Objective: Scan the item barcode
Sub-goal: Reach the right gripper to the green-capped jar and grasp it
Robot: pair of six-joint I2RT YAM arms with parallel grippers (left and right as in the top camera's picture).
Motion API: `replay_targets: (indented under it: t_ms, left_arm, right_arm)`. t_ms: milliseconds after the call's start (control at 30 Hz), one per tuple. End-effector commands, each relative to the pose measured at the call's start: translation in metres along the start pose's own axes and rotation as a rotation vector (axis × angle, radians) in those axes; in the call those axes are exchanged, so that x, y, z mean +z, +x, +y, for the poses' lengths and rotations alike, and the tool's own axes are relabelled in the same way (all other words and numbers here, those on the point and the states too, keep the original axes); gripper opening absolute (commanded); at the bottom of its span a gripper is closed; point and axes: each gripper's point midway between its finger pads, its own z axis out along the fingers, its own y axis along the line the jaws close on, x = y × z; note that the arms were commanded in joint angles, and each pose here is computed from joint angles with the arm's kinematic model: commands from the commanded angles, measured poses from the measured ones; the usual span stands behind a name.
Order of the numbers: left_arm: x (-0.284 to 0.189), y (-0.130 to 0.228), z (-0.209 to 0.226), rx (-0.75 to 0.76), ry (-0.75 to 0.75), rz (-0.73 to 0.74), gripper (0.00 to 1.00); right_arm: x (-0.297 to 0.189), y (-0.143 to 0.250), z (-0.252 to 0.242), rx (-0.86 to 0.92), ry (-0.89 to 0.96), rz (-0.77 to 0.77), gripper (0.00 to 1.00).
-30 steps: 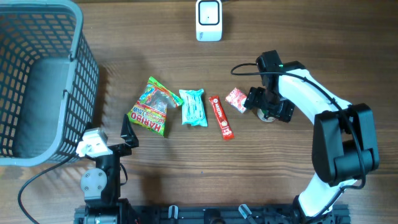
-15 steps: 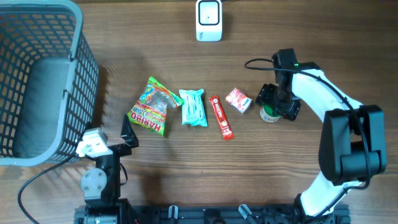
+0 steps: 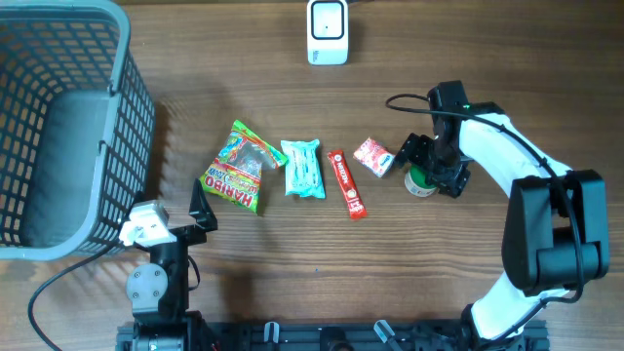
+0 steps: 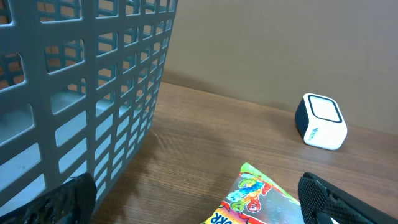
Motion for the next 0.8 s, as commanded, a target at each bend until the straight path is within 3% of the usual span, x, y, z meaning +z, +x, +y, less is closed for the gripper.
replay_targets:
  t_ms: [0, 233, 600, 767]
  left_arm:
    - [0.0, -0.001, 0.002, -0.002, -0.013, -0.008, 1.0]
    - [0.0, -0.001, 0.002, -0.002, -0.012, -0.008, 1.0]
    - [0.0, -0.001, 0.002, -0.002, -0.013, -0.008, 1.0]
    - [0.0, -0.001, 0.002, -0.002, -0.013, -0.008, 1.0]
  right_arm:
    - [0.025, 0.027, -0.013, 0.082, 0.048, 0.125, 0.96]
    - [0.01, 0.029, -0.012, 0.105, 0.06, 0.139, 0.91]
    - [0.003, 0.035, -0.014, 0.29, 0.088, 0.141, 1.0]
    - [0.002, 0.044, -0.004, 0.379, 0.096, 0.128, 0.95]
